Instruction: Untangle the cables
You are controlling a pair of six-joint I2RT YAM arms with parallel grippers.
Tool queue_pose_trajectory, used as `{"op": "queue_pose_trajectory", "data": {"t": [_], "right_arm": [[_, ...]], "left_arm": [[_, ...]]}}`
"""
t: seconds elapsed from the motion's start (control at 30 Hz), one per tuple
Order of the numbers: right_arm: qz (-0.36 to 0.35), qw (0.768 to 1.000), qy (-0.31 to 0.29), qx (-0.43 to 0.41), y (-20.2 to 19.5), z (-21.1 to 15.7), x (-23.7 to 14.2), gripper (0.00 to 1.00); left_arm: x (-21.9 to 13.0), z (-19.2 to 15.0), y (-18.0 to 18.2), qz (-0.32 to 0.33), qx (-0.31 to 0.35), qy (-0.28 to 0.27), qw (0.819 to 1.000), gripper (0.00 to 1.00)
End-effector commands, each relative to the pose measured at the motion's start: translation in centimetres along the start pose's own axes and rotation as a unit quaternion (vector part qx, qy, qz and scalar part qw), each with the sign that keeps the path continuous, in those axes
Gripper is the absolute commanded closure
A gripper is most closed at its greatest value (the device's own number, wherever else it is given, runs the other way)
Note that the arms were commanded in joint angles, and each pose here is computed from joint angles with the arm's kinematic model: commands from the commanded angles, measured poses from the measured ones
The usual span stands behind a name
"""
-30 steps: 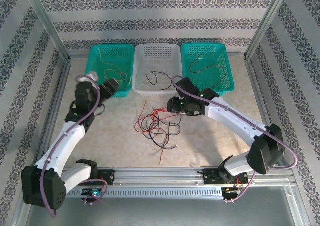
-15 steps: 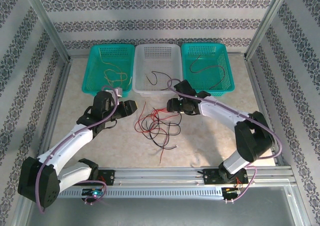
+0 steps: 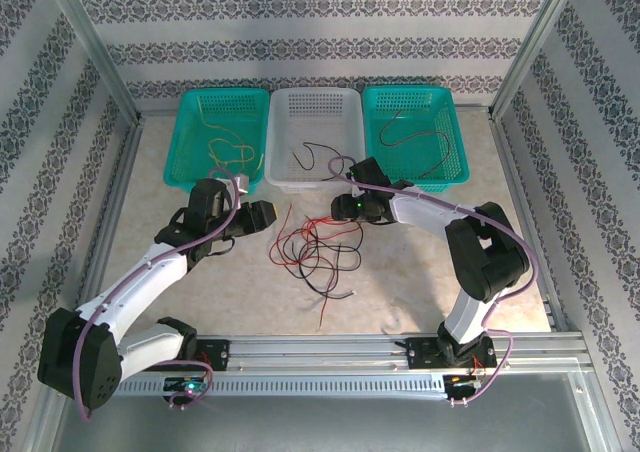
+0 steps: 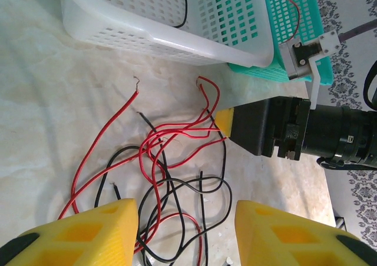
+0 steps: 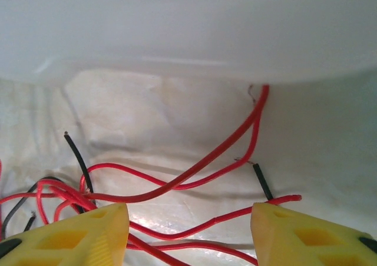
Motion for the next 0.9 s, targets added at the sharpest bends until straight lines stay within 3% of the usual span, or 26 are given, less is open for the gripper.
{"op": "queue_pose_trajectory", "data": {"t": [0.0,0.23,0.4,0.53,0.67,0.87], "right_arm": [[0.02,0.999,0.013,-0.024,1.0,-1.4,0.1,0.44],[0.019,0.998,0.037,-0.045,1.3,-5.0,-1.0,0.48],[0.003,0.998,0.04,-0.05,1.1,-6.3,-1.5,0.57],[-0.001,0.997,0.047,-0.058,1.3,-7.1,-1.4,0.53],[-0.01,0.996,0.057,-0.068,1.4,-8.0,-1.1,0.42],[-0.013,0.996,0.057,-0.07,1.4,-8.5,-1.5,0.43]], "left_arm": [[-0.6,0.5,-1.0,-0.006,0.019,-0.001,1.0,0.53],[0.0,0.8,-1.0,-0.009,0.018,-0.001,1.0,0.53],[0.4,1.3,-1.4,-0.017,0.018,-0.002,1.0,0.53],[0.6,1.4,-1.6,-0.023,0.016,0.0,1.0,0.54],[0.5,1.4,-1.7,-0.027,0.014,-0.001,1.0,0.54],[0.4,1.1,-1.6,-0.027,0.015,0.001,1.0,0.54]]}}
Point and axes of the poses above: each hand's point on the last joint's axis, 136 mm out from that joint toward the fingers, its own x axis out along the fingers, its own y axis along the line the jaws close on, z = x × y, the point moved 3 cm from there along -x, back along the fingers, and after that the axes turned 5 degrees about x, right-handed, at the moved point
